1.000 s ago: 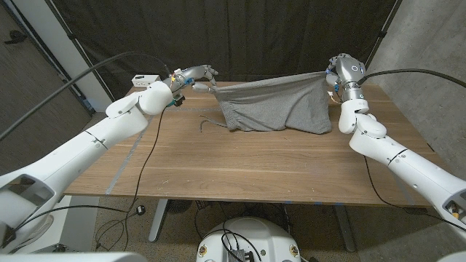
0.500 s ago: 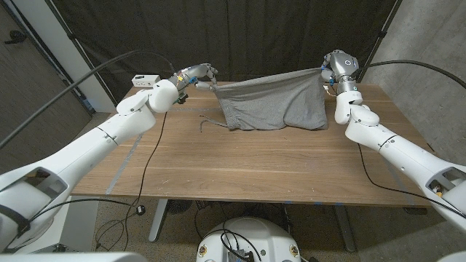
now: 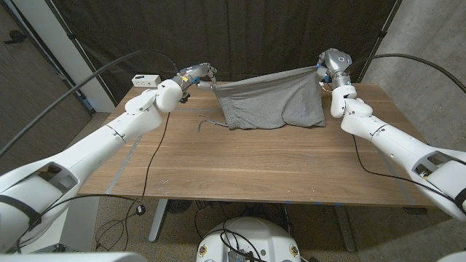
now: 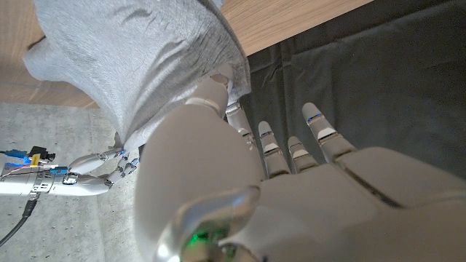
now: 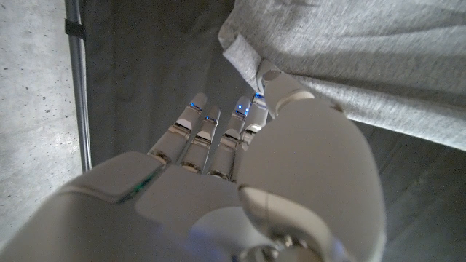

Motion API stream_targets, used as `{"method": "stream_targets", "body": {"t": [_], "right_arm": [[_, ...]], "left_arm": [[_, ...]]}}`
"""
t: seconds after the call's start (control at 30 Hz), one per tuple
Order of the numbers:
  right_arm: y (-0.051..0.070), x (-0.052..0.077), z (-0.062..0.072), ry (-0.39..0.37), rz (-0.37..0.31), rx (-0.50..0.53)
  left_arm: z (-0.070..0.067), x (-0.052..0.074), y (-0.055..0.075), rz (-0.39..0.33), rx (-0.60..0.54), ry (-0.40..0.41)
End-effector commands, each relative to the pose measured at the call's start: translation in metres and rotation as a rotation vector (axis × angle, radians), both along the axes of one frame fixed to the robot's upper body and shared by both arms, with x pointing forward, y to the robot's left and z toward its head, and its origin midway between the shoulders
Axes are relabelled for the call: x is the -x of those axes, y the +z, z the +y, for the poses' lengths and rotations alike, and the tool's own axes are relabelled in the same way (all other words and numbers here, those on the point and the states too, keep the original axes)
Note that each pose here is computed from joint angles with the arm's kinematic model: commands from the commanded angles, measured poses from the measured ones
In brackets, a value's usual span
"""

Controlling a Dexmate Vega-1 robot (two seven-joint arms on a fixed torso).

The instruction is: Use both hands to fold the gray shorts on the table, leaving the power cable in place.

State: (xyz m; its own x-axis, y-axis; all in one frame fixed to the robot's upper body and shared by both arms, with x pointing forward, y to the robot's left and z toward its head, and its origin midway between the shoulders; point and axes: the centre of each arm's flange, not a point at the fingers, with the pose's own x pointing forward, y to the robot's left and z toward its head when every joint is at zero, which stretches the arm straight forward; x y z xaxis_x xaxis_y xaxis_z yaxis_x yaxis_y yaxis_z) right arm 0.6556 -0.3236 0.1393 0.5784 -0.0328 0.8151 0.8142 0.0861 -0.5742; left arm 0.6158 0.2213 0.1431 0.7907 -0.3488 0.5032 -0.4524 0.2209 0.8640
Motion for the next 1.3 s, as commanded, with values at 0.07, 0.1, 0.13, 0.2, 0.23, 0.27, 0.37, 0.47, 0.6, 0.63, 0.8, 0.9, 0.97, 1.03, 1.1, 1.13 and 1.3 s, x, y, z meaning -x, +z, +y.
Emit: {"method": "stream_targets", "body": {"t": [0.07, 0.1, 0.13, 0.2, 0.23, 0.27, 0.37, 0.47, 0.6, 0.63, 0.8, 0.9, 0.97, 1.03, 1.1, 1.13, 1.3], "right_arm": [[0.011, -0.033, 0.001, -0.050, 0.037, 0.016], [0.012, -0.035, 0.001, -0.045, 0.048, 0.010], [0.012, -0.036, 0.002, -0.046, 0.045, 0.013], [0.013, -0.041, 0.004, -0.052, 0.056, 0.026], [0.013, -0.043, 0.005, -0.055, 0.058, 0.031], [0.013, -0.044, 0.006, -0.059, 0.053, 0.036], [0.014, -0.049, 0.009, -0.055, 0.055, 0.036], [0.014, -0.056, 0.014, -0.056, 0.069, 0.058], [0.014, -0.061, 0.017, -0.053, 0.067, 0.066], [0.014, -0.063, 0.019, -0.055, 0.072, 0.069], [0.014, -0.069, 0.024, -0.067, 0.069, 0.081], [0.013, -0.072, 0.027, -0.073, 0.077, 0.087], [0.013, -0.077, 0.030, -0.082, 0.116, 0.091], [0.012, -0.081, 0.032, -0.087, 0.162, 0.091], [0.012, -0.084, 0.035, -0.088, 0.205, 0.096], [0.011, -0.086, 0.037, -0.090, 0.221, 0.099], [0.008, -0.094, 0.043, -0.098, 0.332, 0.112]], "left_arm": [[0.002, -0.020, 0.000, -0.044, -0.006, 0.087], [0.002, -0.022, -0.001, -0.044, -0.004, 0.089], [0.002, -0.023, -0.001, -0.041, -0.004, 0.092], [0.001, -0.026, -0.002, -0.048, -0.008, 0.102], [0.001, -0.027, -0.002, -0.048, -0.011, 0.107], [0.001, -0.028, -0.003, -0.049, -0.009, 0.110], [-0.001, -0.032, -0.005, -0.051, -0.010, 0.118], [-0.003, -0.036, -0.008, -0.058, -0.021, 0.138], [-0.004, -0.040, -0.011, -0.056, -0.022, 0.149], [-0.004, -0.041, -0.011, -0.054, -0.025, 0.153], [-0.005, -0.045, -0.015, -0.057, -0.036, 0.180], [-0.004, -0.048, -0.017, -0.053, -0.034, 0.191], [-0.004, -0.052, -0.019, -0.046, -0.033, 0.197], [-0.004, -0.055, -0.022, -0.042, -0.032, 0.203], [-0.004, -0.059, -0.024, -0.034, -0.032, 0.209], [-0.004, -0.061, -0.026, -0.031, -0.031, 0.212], [-0.004, -0.070, -0.033, -0.008, -0.036, 0.228]]}}
